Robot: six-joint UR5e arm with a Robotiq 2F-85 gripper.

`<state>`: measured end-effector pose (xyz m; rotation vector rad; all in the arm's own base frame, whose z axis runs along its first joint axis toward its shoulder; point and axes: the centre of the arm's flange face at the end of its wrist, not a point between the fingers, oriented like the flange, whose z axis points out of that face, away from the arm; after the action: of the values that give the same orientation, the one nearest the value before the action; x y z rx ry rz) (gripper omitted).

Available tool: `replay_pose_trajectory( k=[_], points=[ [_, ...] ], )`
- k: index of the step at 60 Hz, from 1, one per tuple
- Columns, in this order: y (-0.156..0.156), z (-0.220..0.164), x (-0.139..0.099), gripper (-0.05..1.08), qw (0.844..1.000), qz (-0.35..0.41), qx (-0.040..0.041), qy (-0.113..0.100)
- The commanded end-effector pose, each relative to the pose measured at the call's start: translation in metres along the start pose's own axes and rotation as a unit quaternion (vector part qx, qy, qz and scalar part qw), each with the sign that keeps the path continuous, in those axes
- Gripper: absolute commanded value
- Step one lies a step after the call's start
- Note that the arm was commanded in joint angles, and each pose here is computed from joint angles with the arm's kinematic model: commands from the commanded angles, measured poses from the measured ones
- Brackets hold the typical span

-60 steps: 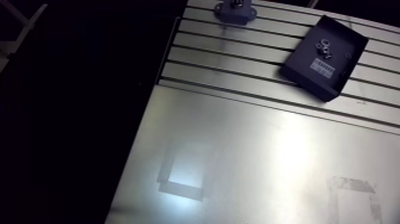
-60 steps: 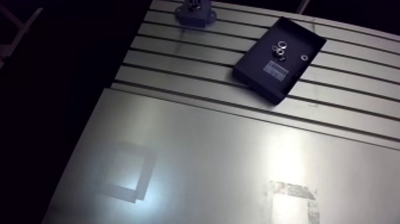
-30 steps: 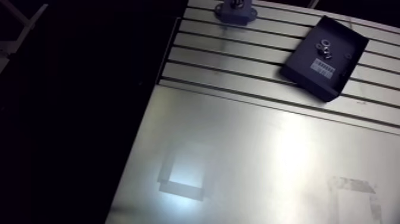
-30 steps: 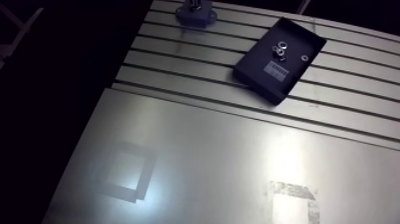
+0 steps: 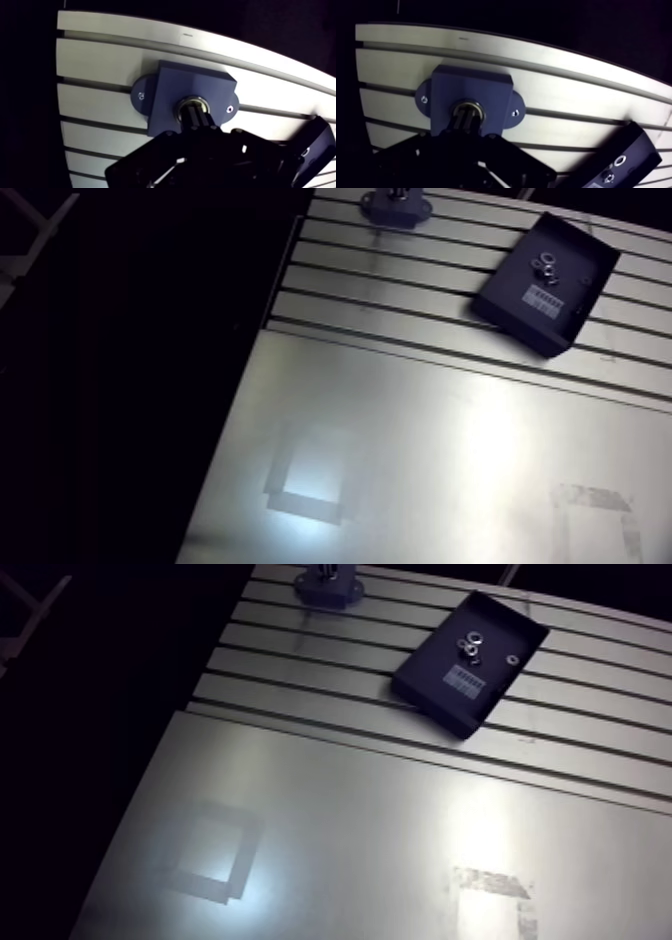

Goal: Pick up the bearing and press it into the housing until flush.

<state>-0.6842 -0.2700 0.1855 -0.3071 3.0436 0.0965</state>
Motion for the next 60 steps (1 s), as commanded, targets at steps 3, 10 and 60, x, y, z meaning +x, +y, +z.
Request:
replay_pose_trajectory(
  k=[3, 10, 60],
  points=[
    [0.0, 0.002, 0.0003, 1.07, 1.0, 0.0, 0.0, -0.001],
    [0.0, 0.002, 0.0003, 1.07, 1.0, 0.0, 0.0, -0.001],
    [0.0, 0.0049, 0.0002, 1.07, 1.0, -0.001, -0.0007, -0.004]
  ],
)
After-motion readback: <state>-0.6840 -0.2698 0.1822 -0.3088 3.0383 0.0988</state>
